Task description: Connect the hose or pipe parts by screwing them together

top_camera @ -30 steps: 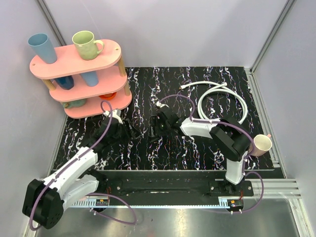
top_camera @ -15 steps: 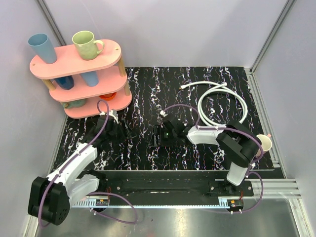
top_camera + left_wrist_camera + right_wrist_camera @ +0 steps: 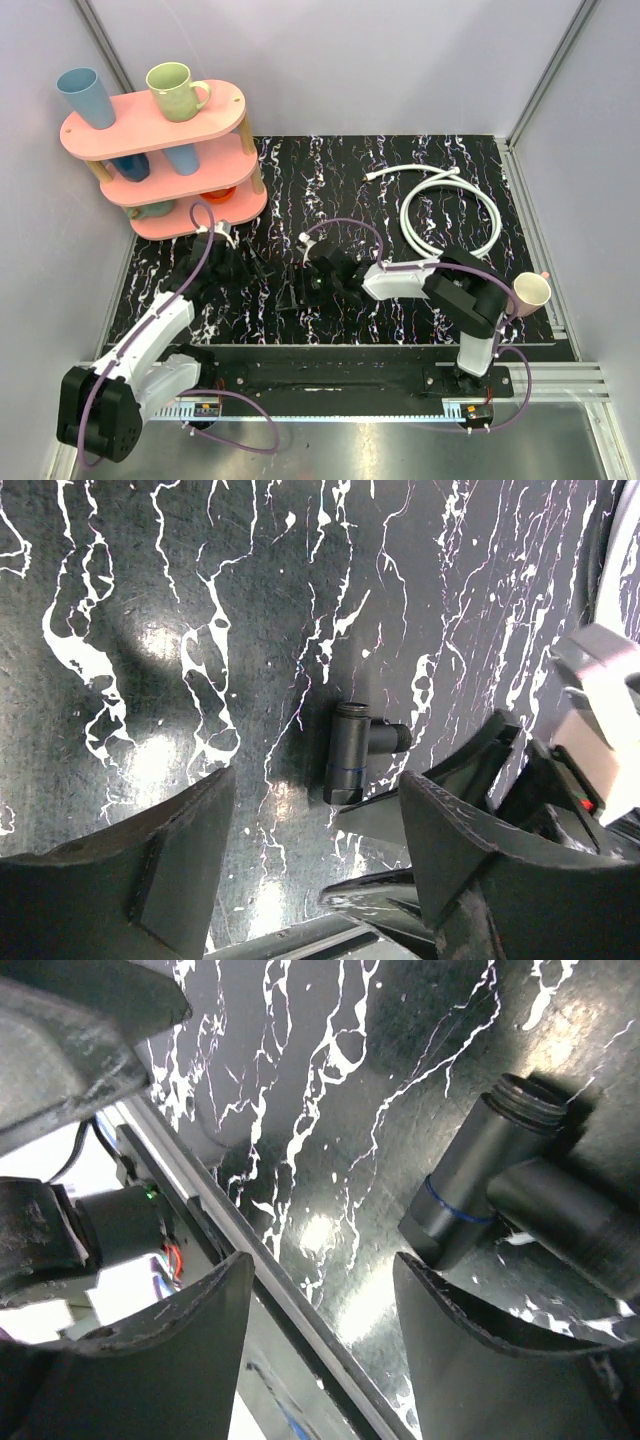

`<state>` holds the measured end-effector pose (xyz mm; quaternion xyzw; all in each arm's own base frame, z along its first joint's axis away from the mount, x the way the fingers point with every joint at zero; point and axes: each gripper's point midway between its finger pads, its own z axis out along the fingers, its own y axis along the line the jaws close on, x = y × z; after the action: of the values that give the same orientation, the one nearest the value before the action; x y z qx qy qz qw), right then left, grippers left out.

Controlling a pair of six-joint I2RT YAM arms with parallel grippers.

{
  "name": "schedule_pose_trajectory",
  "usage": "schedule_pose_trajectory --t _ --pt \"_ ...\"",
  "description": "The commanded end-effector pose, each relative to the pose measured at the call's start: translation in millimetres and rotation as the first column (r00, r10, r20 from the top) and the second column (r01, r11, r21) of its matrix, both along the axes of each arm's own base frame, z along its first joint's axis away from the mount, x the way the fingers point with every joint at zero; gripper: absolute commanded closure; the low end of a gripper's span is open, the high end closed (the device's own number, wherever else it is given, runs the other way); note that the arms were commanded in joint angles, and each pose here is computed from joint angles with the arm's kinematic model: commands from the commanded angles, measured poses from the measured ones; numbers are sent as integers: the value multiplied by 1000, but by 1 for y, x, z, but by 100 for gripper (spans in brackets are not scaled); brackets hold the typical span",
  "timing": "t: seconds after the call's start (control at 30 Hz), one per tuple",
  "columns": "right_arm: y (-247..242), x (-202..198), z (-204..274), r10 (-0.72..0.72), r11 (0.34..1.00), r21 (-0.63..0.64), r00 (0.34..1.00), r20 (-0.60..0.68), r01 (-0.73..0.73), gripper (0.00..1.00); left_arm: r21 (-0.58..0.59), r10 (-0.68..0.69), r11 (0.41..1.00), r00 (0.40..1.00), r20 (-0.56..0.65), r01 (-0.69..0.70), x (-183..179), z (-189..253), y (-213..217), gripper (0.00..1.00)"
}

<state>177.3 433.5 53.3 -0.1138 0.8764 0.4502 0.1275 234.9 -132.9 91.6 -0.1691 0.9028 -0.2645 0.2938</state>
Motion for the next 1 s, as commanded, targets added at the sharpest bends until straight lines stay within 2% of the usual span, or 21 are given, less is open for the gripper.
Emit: schedule_pose_trajectory --t 0.0,0.03,0.07,0.1,0.13,0.17,0.2,0.23,0.27,0.37,0.43,0.47,0.57,0.67,0.97 --pt "-11 21 51 82 996 -65 959 272 -67 33 -4 -27 1000 998 55 27 12 27 -1 29" --pt "-13 26 64 96 994 -76 940 327 -75 32 -16 -39 999 997 60 40 13 29 -1 28" --pt "-26 32 56 149 981 -171 907 395 -86 31 -35 -63 997 995 77 66 13 35 -5 26" --pt "-30 37 57 186 973 -206 879 440 -103 31 -52 -102 993 990 101 107 11 42 -9 23" --pt "-31 42 62 234 963 -235 835 498 -130 31 -56 -113 991 987 110 120 11 45 -9 20" --pt "-38 48 57 326 934 -314 763 558 -170 30 -54 -122 990 985 119 129 10 49 -8 17" --pt "-41 50 56 370 917 -353 730 575 -187 30 -37 -138 989 983 124 143 10 53 -7 15" --pt "-42 53 52 410 899 -389 702 582 -202 29 -23 -131 991 984 121 135 10 54 -2 14" --pt "-50 58 44 485 857 -467 648 587 -218 28 -11 -128 991 985 116 130 10 55 1 14" --pt "-58 67 29 581 786 -572 600 550 -236 26 32 -85 996 991 102 82 12 55 16 8" --pt "-59 61 18 641 746 -597 563 522 -296 26 39 -55 998 994 94 51 13 54 25 9" --pt "-59 55 15 689 713 -609 507 518 -347 26 42 -42 998 995 96 38 13 54 28 9" --pt "-62 54 6 732 675 -634 455 508 -378 31 34 -1 999 994 111 -3 15 58 36 10" --pt "-62 52 -6 754 651 -642 437 490 -405 35 27 5 1000 991 133 -9 17 63 38 10" --pt "-54 47 -21 761 647 -615 434 482 -451 47 -53 -60 996 990 131 67 15 62 26 14"
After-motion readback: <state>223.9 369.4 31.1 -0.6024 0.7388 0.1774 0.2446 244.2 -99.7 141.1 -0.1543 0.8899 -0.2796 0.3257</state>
